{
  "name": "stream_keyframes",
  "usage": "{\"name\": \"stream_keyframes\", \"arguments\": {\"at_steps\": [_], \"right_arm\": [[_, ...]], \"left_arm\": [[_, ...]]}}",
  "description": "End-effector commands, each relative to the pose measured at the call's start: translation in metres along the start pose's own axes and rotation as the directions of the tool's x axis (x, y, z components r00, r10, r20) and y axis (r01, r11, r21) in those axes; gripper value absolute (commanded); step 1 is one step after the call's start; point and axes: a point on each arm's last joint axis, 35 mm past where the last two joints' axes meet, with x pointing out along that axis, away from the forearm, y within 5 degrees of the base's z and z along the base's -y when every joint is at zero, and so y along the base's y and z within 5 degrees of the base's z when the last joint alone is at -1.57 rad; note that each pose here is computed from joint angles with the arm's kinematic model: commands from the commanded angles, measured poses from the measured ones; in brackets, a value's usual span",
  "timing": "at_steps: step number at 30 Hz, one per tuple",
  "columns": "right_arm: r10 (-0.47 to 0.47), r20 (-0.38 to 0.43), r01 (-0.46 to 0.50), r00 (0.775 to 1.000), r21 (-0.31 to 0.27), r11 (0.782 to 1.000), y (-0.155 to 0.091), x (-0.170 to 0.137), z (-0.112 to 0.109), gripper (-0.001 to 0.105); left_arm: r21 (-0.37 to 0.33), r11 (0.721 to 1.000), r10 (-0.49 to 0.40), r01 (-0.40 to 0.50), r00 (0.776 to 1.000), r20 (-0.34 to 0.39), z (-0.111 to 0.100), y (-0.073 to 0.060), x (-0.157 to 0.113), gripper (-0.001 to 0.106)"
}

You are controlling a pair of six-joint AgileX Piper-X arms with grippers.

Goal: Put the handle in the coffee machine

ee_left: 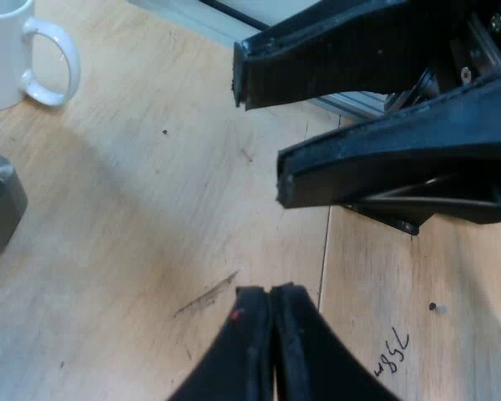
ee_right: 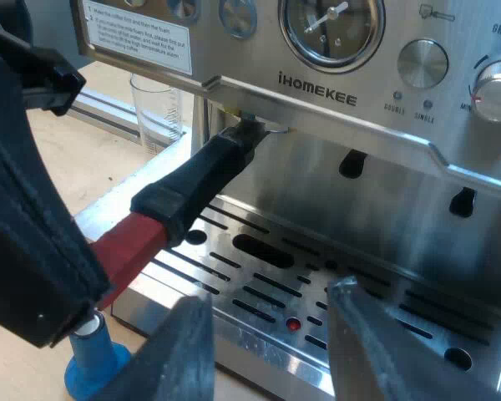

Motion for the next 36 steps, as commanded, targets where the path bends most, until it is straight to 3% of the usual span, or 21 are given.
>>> {"name": "stream_keyframes", "arguments": {"at_steps": [1, 13, 18, 25, 30, 36], "right_arm": [[-0.013, 0.018, 0.013, 1.000, 0.008, 1.000, -0.003, -0.003, 0.006, 0.036], [-0.013, 0.018, 0.013, 1.000, 0.008, 1.000, -0.003, -0.003, 0.006, 0.036], [-0.011, 0.018, 0.011, 1.000, 0.008, 1.000, -0.003, -0.003, 0.006, 0.036], [-0.011, 0.018, 0.011, 1.000, 0.008, 1.000, -0.003, -0.003, 0.006, 0.036], [-0.011, 0.018, 0.011, 1.000, 0.008, 1.000, -0.003, -0.003, 0.006, 0.036], [-0.011, 0.018, 0.011, 1.000, 0.008, 1.000, -0.003, -0.003, 0.006, 0.036]], "left_arm": [[0.014, 1.000, -0.001, 0.001, 1.000, 0.008, 0.002, -0.002, -0.001, 0.000], [0.013, 0.992, 0.125, -0.127, 0.987, 0.102, 0.003, -0.002, -0.029, 0.000], [-0.004, 0.976, 0.215, -0.217, 0.962, 0.167, 0.002, -0.001, -0.049, 0.000], [-0.044, 0.949, 0.313, -0.312, 0.920, 0.237, -0.006, -0.010, -0.077, 0.000], [-0.064, 0.900, 0.431, -0.432, 0.856, 0.285, -0.011, -0.019, -0.093, 0.000], [-0.067, 0.879, 0.466, -0.472, 0.822, 0.326, -0.016, -0.030, -0.104, 0.004]]}}
